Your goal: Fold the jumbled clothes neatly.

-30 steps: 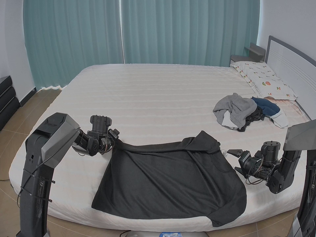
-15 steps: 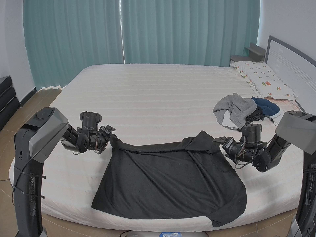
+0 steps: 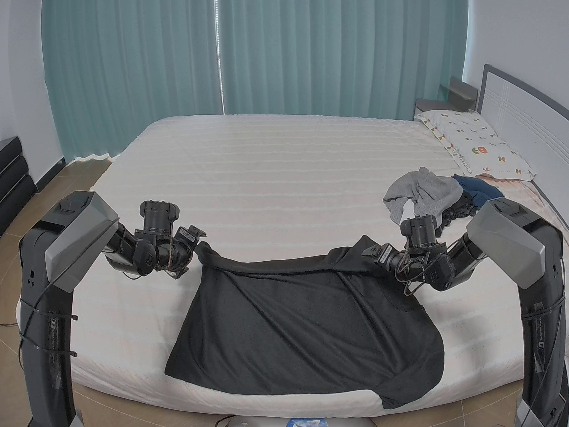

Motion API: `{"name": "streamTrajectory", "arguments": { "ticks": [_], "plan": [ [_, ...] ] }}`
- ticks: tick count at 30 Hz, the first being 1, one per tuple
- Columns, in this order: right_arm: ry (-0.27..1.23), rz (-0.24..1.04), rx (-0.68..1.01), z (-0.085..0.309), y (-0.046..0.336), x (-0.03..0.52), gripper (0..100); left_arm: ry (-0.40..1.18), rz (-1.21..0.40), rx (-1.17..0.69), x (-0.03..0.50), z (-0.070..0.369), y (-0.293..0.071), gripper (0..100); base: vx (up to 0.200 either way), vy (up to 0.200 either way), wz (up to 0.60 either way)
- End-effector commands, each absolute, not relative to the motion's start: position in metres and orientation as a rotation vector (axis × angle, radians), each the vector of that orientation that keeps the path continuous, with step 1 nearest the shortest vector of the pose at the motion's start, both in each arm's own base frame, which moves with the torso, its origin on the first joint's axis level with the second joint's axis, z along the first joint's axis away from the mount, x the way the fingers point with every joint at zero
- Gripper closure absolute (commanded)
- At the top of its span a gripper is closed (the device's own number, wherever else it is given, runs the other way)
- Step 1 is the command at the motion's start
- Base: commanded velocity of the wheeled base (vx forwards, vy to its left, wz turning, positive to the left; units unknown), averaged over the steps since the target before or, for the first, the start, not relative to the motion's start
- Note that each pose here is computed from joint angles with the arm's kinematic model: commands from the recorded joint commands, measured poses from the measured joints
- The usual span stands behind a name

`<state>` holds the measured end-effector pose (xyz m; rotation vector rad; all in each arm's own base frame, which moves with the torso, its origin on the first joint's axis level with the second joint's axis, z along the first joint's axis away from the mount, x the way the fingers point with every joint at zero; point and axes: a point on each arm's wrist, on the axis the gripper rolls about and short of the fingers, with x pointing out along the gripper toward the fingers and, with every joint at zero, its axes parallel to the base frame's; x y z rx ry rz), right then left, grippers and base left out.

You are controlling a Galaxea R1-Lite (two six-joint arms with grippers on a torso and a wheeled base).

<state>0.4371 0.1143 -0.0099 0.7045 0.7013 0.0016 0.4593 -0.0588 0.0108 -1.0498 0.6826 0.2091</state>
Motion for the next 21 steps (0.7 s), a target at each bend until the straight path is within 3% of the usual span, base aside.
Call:
{"name": "streamTrajectory", "arguments": {
  "ticks": [1,10,18,21],
  "plan": [
    [0.703,-0.001,0.691,-0.023,0.121,0.449,100,0.679,0.206,-1.051,0.459,0.013,-0.059,0,0.0,0.0,0.0],
    [0.648,-0.031,0.637,-0.023,0.124,0.473,100,0.679,0.206,-1.051,0.459,0.013,-0.059,0,0.0,0.0,0.0],
    [0.412,0.054,0.693,0.033,0.135,0.514,100,0.679,0.206,-1.051,0.459,0.013,-0.059,0,0.0,0.0,0.0],
    [0.325,0.036,0.703,0.036,0.138,0.529,100,0.679,0.206,-1.051,0.459,0.013,-0.059,0,0.0,0.0,0.0]
  ]
}}
